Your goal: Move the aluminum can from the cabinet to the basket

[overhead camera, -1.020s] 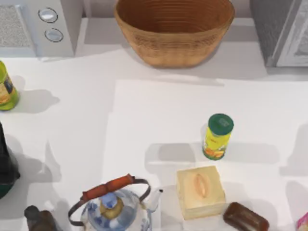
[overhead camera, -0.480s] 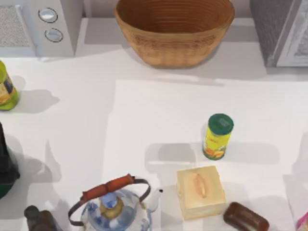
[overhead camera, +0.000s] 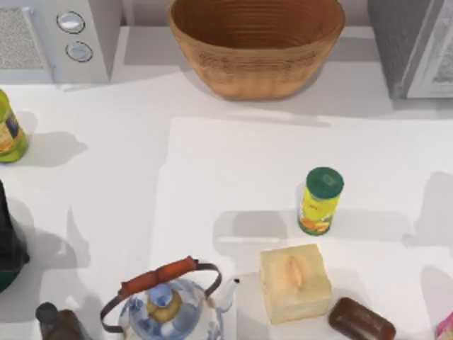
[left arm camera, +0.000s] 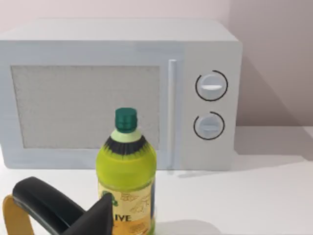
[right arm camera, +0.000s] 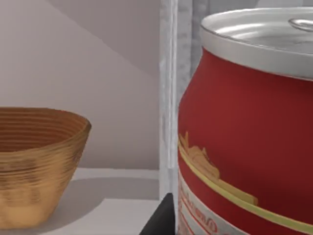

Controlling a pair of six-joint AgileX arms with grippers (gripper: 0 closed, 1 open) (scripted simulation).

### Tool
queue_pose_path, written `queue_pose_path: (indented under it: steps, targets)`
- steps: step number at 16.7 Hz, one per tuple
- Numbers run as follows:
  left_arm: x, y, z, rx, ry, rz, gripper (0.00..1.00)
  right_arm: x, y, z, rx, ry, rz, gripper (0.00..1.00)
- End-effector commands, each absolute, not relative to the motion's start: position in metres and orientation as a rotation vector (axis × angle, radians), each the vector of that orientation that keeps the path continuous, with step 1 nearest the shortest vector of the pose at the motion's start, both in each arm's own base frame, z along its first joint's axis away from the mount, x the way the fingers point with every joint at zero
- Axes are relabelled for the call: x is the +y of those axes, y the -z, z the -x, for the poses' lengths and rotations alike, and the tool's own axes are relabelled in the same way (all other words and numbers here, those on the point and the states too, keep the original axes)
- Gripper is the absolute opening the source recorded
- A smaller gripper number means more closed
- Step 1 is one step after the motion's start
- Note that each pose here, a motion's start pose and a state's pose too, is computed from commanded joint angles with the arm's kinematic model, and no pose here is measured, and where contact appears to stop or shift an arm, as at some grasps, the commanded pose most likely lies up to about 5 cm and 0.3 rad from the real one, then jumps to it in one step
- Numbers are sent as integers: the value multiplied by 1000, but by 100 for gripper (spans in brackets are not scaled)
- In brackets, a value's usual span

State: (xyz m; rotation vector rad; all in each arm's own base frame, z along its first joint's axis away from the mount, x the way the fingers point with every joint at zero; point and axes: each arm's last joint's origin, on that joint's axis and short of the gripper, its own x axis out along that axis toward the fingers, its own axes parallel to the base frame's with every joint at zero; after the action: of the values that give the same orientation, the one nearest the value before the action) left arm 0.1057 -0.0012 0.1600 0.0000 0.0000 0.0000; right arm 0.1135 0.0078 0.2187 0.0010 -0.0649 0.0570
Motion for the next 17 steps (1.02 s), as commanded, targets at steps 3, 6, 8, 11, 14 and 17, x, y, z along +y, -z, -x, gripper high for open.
queue_pose_path:
  steps: [3, 6, 8, 11, 14, 17]
  targets:
    - [-1, -160, -106, 0, 0, 0, 100, 19, -272, -136, -99, -98, -3, 0]
    - [-1, -160, -106, 0, 0, 0, 100, 40, -322, -181, -113, -130, -9, 0]
    - [-1, -160, -106, 0, 0, 0, 100, 63, -344, -224, -107, -141, -14, 0]
    - [-1, -160, -106, 0, 0, 0, 100, 111, -353, -297, -81, -140, -19, 0]
    - [-1, -160, -106, 0, 0, 0, 100, 169, -336, -365, -53, -119, -22, 0]
    - [-1, -160, -106, 0, 0, 0, 100, 222, -301, -413, -27, -82, -20, 0]
